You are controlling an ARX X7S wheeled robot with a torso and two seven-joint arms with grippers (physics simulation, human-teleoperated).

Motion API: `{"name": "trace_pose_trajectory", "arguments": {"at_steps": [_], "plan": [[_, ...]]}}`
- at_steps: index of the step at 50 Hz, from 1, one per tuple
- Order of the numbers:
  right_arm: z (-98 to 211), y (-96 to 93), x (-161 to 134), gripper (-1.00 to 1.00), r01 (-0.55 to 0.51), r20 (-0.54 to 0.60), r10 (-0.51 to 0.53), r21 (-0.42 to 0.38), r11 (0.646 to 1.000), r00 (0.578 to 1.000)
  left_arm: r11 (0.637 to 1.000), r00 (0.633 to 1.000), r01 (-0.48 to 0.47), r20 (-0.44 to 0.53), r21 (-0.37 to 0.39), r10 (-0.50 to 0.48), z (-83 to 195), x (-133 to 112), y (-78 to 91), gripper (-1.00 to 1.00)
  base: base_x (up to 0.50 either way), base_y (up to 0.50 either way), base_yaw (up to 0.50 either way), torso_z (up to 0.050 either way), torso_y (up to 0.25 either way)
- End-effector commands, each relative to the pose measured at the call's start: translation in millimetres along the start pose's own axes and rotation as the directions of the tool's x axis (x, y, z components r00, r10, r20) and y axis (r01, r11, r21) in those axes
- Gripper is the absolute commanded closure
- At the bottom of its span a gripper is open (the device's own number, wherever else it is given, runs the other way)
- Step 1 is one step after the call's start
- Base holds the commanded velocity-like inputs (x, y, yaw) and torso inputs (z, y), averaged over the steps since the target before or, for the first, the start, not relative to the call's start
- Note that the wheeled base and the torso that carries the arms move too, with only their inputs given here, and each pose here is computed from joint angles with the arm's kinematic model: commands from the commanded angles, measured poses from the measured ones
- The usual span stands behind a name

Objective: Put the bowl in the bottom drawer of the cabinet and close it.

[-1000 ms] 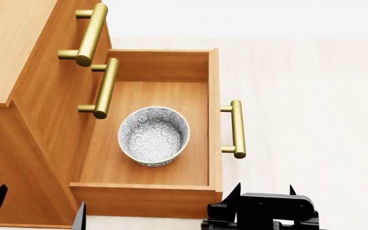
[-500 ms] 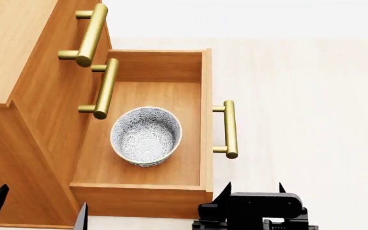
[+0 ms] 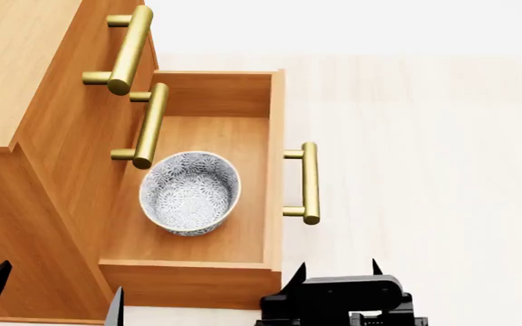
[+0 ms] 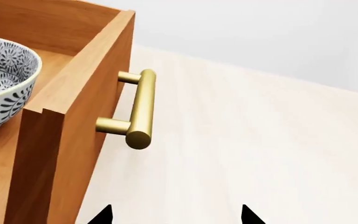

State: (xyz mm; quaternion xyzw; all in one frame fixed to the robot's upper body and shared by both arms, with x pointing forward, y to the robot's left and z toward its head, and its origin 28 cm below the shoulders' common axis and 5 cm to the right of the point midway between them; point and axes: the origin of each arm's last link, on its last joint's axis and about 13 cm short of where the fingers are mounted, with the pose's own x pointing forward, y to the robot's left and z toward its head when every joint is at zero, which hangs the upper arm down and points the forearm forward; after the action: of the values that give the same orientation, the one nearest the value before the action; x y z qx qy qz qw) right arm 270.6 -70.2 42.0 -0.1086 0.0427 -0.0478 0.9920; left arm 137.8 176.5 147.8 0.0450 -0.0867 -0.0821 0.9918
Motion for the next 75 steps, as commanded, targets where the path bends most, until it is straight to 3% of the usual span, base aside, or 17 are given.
{"name": "trace_pose_trajectory", "arguments": {"at_steps": [1,12,14,15,16,18,23,38,57,75], "plan": [[-4,12.4,-2,-1.0,-0.09,-0.012,0.09,-0.01,0.996,0.996,1.0,1.0,-0.013,0.013,-0.005,0.013,2,1,1.7,-1.0,0.0,0.0,0.0,0.0,0.0],[-4,22.3,-3,-1.0,-0.136,0.014,0.138,-0.058,0.989,0.99,1.0,1.0,-0.014,0.015,-0.006,0.014,2,1,2.4,-1.0,0.0,0.0,0.0,0.0,-0.002],[-6,24.3,-2,-1.0,-0.165,0.004,0.165,-0.016,0.986,0.986,1.0,1.0,-0.013,0.014,-0.006,0.014,2,1,2.5,-1.0,0.0,0.0,0.0,0.0,0.0],[-9,24.7,0,-1.0,-0.157,0.032,0.16,-0.083,0.984,0.987,1.0,1.0,-0.013,0.015,-0.006,0.013,2,1,2.6,-1.0,0.0,0.0,0.0,0.0,0.0],[-10,25.1,1,-1.0,-0.16,0.037,0.164,-0.084,0.984,0.986,1.0,1.0,-0.014,0.015,-0.006,0.014,2,1,2.7,-1.0,0.0,0.0,0.0,0.0,0.0],[-10,25.5,3,-1.0,-0.163,0.012,0.163,-0.007,0.987,0.986,1.0,1.0,-0.015,0.014,-0.006,0.015,2,1,2.9,-1.0,0.0,0.0,0.0,0.0,0.0],[-10,27.6,5,-1.0,-0.178,0.026,0.178,-0.005,0.984,0.984,1.0,1.0,-0.01,0.011,-0.004,0.01,2,1,2.1,-1.0,0.0,0.0,0.0,0.0,0.0],[4,41.8,4,-1.0,-0.247,0.072,0.249,-0.026,0.969,0.966,1.0,1.0,-0.013,0.012,-0.004,0.013,2,1,2.1,-1.0,0.0,0.0,0.0,0.0,0.0],[-3,56.2,6,-1.0,-0.29,0.08,0.297,-0.086,0.953,0.952,1.0,1.0,-0.01,0.009,-0.003,0.01,2,1,2.1,-1.0,0.0,0.0,0.0,0.0,0.0],[-6,69.6,5,-1.0,-0.362,0.098,0.368,-0.071,0.929,0.925,1.0,1.0,-0.005,0.003,-0.002,0.005,1,1,1.1,-1.0,0.0,0.0,0.0,0.0,-0.001]]}}
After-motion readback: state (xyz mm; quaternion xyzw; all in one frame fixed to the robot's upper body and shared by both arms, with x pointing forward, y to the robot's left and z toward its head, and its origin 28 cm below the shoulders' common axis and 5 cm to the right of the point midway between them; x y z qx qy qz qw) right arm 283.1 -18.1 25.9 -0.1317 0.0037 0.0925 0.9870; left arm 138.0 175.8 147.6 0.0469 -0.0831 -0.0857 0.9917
